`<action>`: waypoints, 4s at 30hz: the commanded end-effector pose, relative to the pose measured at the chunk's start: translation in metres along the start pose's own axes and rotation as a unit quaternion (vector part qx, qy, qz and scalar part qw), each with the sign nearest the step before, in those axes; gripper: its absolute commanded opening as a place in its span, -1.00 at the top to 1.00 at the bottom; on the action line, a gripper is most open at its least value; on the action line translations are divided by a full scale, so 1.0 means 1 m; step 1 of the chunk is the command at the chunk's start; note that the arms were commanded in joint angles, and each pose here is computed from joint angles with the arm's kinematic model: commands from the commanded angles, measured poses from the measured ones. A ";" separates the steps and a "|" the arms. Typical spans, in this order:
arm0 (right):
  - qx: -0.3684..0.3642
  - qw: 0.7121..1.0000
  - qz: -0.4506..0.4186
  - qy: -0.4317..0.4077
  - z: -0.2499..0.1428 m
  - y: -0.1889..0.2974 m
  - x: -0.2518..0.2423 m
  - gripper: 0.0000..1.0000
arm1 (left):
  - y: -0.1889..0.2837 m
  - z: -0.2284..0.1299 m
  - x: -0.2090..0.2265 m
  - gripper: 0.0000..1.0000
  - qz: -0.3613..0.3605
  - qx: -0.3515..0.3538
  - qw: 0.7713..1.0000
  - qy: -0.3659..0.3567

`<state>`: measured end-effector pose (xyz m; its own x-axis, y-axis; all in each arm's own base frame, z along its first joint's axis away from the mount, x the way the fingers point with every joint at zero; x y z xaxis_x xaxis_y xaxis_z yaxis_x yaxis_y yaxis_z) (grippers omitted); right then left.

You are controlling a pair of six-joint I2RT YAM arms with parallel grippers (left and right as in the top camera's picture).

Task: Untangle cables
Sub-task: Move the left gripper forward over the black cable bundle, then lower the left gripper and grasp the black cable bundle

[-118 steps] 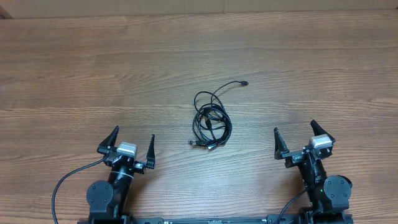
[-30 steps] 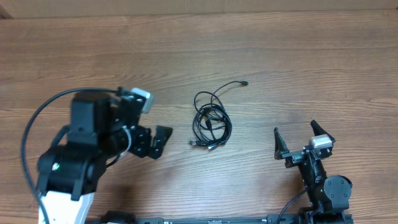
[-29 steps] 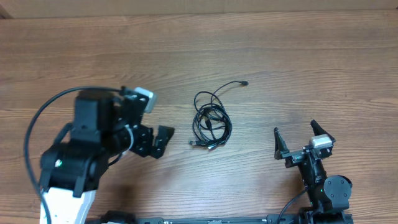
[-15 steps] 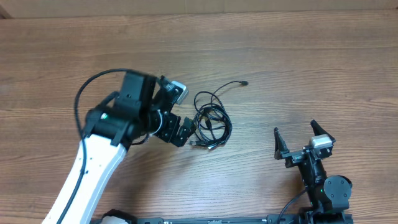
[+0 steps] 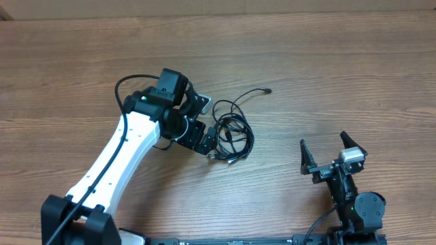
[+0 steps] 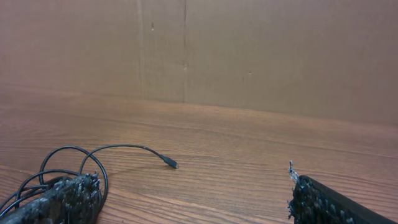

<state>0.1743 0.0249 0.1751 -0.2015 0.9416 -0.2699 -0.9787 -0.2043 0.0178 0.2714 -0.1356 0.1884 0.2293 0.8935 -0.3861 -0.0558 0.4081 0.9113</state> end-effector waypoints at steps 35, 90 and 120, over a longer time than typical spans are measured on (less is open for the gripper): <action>-0.003 1.000 0.001 0.001 -0.002 0.000 0.001 -1.00 | -0.018 0.024 -0.019 -0.99 -0.019 -0.030 0.998 -0.056; -0.003 1.000 0.001 0.001 -0.002 0.000 0.001 -1.00 | -0.129 0.037 0.007 -0.85 0.104 0.022 0.993 0.046; -0.003 1.000 0.001 0.001 -0.002 0.000 0.001 -1.00 | -0.114 0.040 -0.010 0.91 0.065 0.023 0.997 0.040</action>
<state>0.1743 0.0249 0.1752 -0.2010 0.9418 -0.2696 -0.9788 -0.2039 0.0175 0.3091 -0.1866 0.0771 0.1223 0.9697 -0.2113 -0.0138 0.2146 0.9766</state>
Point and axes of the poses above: each gripper's point midway between its finger pads, its own y axis back along the fingers, its own x axis along the line the jaws close on, z = x × y, the point moved 7 cm from there along y, back along the fingers, and after that the axes turned 14 degrees about y, right-handed, at the moved point
